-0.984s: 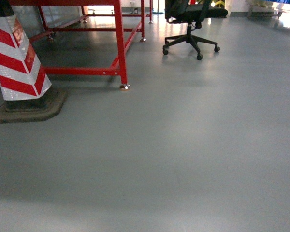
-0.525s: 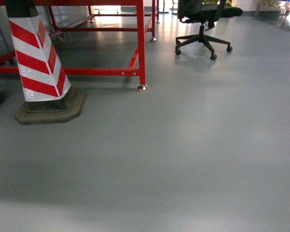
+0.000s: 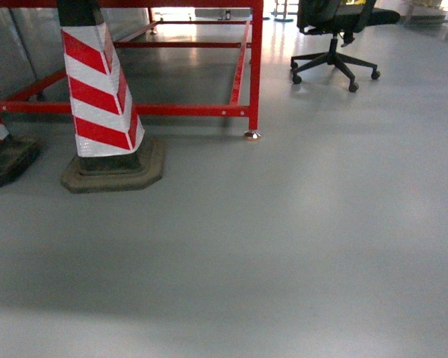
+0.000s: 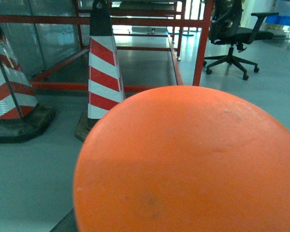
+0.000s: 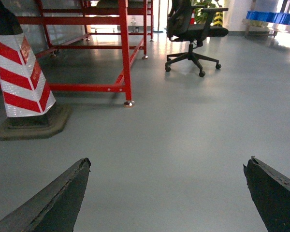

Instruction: Pick capacitor and pack into box

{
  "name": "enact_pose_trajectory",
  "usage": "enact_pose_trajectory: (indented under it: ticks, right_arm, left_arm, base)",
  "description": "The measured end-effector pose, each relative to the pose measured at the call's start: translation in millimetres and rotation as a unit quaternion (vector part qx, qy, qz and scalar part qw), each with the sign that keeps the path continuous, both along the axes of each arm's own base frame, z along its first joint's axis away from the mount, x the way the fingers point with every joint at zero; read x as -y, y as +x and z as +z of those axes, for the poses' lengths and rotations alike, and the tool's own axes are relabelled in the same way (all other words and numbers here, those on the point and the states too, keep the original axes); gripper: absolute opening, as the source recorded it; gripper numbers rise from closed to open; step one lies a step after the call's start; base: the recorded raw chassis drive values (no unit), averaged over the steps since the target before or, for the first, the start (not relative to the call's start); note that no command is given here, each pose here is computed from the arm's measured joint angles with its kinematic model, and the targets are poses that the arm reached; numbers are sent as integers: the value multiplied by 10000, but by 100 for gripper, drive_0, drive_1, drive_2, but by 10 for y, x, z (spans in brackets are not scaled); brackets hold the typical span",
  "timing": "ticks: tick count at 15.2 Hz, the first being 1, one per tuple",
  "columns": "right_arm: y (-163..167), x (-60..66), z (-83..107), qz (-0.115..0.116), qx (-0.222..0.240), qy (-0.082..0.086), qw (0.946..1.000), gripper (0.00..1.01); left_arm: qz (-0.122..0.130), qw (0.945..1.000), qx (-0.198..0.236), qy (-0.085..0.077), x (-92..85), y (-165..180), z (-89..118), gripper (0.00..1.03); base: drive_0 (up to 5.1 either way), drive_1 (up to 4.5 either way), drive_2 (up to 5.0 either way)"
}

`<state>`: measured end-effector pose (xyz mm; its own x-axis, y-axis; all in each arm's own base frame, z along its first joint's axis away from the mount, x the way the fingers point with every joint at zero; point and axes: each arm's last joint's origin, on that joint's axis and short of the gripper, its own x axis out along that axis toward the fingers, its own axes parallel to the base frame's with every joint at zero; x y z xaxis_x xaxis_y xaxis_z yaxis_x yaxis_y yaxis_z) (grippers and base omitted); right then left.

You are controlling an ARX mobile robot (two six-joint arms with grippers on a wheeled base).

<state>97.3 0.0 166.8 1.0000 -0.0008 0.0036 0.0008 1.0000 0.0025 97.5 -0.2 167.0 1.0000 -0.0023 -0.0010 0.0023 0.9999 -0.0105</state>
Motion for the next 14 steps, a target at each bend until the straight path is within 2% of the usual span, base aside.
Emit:
enact_pose_trajectory:
  ticks: [14]
  right_arm:
    - [0, 0, -2, 2, -10, 0, 10000, 98]
  left_arm:
    - [2, 10000, -2, 0, 0, 0, 0, 43]
  base:
    - [-499, 237, 237]
